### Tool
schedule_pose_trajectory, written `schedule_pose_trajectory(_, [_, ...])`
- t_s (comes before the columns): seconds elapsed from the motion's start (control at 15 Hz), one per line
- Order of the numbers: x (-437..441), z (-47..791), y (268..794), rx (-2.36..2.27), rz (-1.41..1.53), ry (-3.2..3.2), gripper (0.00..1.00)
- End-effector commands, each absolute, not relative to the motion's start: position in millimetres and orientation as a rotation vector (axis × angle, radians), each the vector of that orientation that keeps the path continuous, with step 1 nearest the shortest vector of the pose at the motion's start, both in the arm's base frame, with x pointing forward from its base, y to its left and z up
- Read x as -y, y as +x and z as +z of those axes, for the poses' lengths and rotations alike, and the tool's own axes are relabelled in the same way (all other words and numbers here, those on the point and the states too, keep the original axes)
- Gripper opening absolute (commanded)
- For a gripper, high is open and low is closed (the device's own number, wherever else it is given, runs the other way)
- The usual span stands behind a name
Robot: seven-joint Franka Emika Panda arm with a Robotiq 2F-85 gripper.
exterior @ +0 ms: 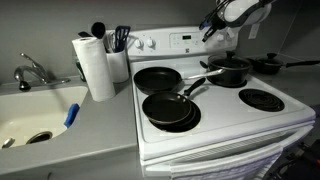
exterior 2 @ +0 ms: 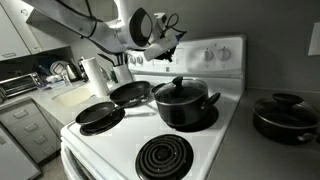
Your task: Press the button on the stove then put the lid on the stove then press the button on the stove
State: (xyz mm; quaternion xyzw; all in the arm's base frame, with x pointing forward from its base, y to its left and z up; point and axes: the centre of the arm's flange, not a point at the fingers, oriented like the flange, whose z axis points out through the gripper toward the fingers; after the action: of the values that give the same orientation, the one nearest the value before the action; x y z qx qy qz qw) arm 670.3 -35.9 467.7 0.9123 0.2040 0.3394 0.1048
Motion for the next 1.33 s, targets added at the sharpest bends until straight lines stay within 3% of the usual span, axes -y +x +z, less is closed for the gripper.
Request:
schedule_pose_trajectory(0.0, [52.2,466.6,692.2,-0.640,1.007,2.672,0.00])
schedule_pose_trajectory(1.27, [63.7,443.8,734.6,-0.686,1.026,2.674,0.00])
